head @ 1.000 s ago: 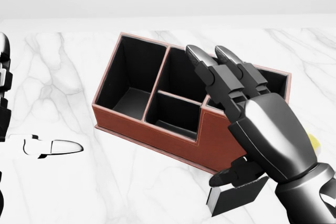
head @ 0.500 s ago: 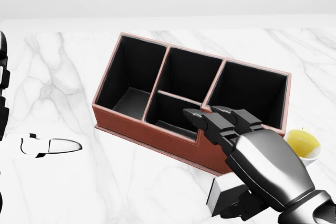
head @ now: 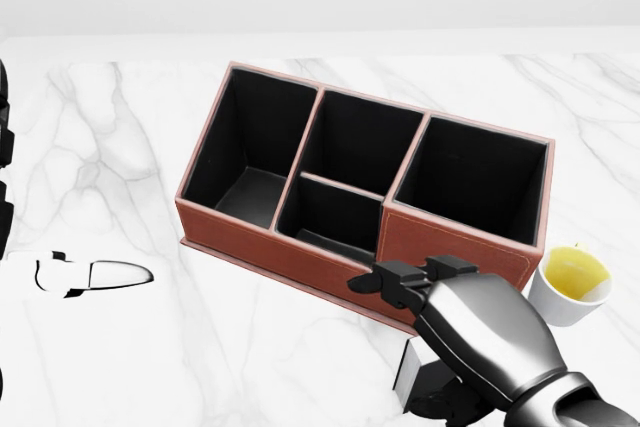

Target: Pick up the book and place it in the right compartment of the caddy.

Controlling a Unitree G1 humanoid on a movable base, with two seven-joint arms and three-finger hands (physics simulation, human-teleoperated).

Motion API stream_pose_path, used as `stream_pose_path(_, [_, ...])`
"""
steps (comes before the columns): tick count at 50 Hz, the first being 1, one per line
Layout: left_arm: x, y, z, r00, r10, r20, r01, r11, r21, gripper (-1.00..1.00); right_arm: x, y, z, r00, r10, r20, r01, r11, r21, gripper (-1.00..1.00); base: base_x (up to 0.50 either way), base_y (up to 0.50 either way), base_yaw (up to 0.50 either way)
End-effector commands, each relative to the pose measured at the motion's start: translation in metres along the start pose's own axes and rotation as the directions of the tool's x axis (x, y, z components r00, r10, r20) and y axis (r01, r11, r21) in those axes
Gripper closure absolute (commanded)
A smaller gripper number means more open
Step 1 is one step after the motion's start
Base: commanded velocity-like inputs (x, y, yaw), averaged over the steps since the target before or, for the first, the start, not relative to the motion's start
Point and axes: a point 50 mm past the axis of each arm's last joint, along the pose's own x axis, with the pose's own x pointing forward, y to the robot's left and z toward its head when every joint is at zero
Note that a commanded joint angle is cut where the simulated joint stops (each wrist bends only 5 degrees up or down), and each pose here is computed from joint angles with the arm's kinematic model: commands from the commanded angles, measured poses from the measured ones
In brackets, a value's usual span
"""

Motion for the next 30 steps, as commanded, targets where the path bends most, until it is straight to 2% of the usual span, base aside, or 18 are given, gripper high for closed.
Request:
stream_pose_path(1, [0.0,0.0,0.0,1.0,0.004,0.002,-0.004,1.0,-0.001,-1.0,0.005,0.01,-0.007,0.999,0.023,-0.036,-0.024,1.0,-0.008,-0.34,0.0,0.0,0.0])
stream_pose_path(23, [0.001,0.001,-0.001,1.0,0.006,-0.004,-0.006,1.0,0.001,-1.0,0.017,0.018,-0.012,0.997,0.043,-0.066,-0.047,0.997,-0.054,-0.3,0.0,0.0,0.0])
stream_pose_path(30, [0.001,0.001,-0.001,1.0,0.006,-0.004,-0.006,1.0,0.0,-1.0,0.019,0.02,-0.013,0.996,0.059,-0.07,-0.063,0.996,-0.06,-0.22,0.0,0.0,0.0])
